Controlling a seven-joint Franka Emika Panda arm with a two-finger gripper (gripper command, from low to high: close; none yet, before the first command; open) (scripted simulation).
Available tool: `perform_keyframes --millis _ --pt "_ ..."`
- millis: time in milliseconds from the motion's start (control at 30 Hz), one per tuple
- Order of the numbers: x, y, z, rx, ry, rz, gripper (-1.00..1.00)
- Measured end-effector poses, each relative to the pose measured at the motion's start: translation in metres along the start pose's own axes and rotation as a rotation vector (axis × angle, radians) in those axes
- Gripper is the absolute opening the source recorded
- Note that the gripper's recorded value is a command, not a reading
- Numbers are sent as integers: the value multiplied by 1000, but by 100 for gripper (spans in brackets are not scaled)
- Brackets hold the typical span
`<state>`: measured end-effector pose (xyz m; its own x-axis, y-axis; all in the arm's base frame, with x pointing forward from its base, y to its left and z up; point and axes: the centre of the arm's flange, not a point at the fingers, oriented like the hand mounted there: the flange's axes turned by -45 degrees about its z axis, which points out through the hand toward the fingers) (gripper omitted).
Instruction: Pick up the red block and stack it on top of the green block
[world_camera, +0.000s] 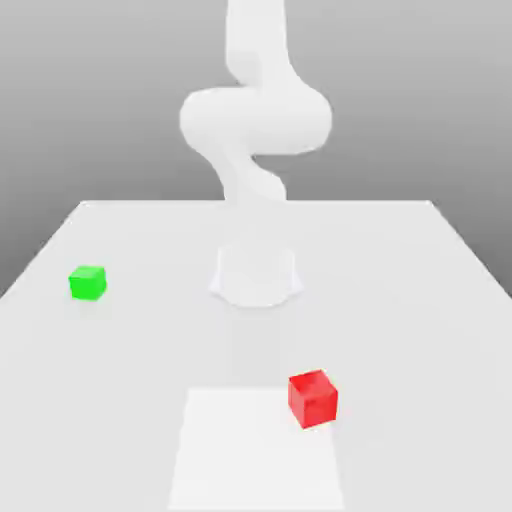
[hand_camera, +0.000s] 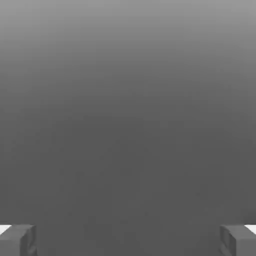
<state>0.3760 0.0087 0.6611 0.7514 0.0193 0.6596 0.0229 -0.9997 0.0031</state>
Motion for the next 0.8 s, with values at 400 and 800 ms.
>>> perform_keyframes --millis 400,800 --pt "-165 -52 254 79 -450 -203 0" --pt "-351 -71 364 127 -712 -328 0"
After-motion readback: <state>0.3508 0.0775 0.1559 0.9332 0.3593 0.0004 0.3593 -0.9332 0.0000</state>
